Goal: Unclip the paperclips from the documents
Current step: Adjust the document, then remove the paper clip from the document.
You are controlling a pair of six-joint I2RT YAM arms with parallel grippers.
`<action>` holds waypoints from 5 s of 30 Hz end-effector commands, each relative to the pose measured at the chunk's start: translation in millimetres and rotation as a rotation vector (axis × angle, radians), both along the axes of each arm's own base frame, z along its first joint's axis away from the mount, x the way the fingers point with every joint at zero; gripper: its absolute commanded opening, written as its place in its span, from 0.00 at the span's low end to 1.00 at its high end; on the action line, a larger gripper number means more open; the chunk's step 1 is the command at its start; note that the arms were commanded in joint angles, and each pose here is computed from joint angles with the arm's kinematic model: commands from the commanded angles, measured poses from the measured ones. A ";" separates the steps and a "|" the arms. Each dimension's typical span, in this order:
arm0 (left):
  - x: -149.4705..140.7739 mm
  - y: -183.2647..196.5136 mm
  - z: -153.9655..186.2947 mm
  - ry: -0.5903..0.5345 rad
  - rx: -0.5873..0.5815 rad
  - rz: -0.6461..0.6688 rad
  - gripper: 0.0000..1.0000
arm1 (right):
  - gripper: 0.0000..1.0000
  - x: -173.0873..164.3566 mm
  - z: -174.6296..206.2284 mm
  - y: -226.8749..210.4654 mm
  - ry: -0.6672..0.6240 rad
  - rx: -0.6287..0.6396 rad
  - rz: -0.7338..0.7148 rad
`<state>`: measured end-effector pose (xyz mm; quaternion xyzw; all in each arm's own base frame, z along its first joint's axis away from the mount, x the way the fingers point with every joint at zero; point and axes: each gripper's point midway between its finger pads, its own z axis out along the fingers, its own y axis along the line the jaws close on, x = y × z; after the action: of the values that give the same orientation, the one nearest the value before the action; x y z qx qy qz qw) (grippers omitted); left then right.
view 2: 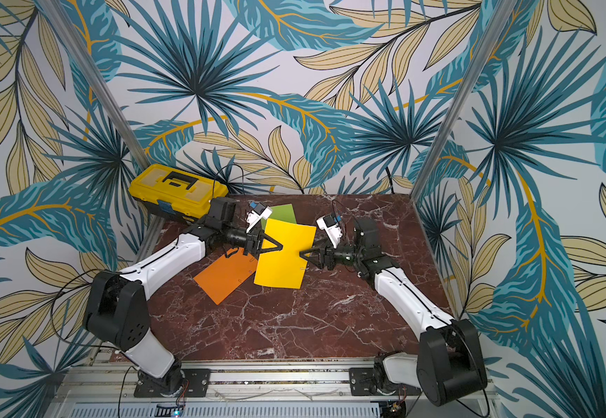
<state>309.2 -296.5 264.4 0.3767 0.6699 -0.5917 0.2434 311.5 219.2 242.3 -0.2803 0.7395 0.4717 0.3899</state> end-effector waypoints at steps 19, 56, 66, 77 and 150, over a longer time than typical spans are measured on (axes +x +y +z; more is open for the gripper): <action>-4.2 7.9 13.6 -0.058 -0.025 0.004 0.00 | 0.38 -10.6 -4.1 2.5 0.046 0.054 0.069; -0.1 11.1 5.7 -0.062 -0.009 0.025 0.00 | 0.00 -8.2 -0.3 0.4 0.058 0.070 0.076; -1.8 12.2 7.1 -0.075 -0.010 0.025 0.00 | 0.00 -4.8 -3.1 -2.1 0.065 0.051 0.056; -2.3 12.7 7.0 -0.077 -0.008 0.024 0.00 | 0.00 -2.9 -2.3 -5.1 0.063 0.048 0.043; -4.6 15.4 5.6 -0.072 0.002 0.023 0.00 | 0.08 5.3 -4.4 -18.1 0.070 0.044 -0.008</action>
<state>309.9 -287.5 260.8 0.3858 0.6698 -0.5775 0.2625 312.8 205.4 238.4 -0.2577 0.7384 0.5037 0.3669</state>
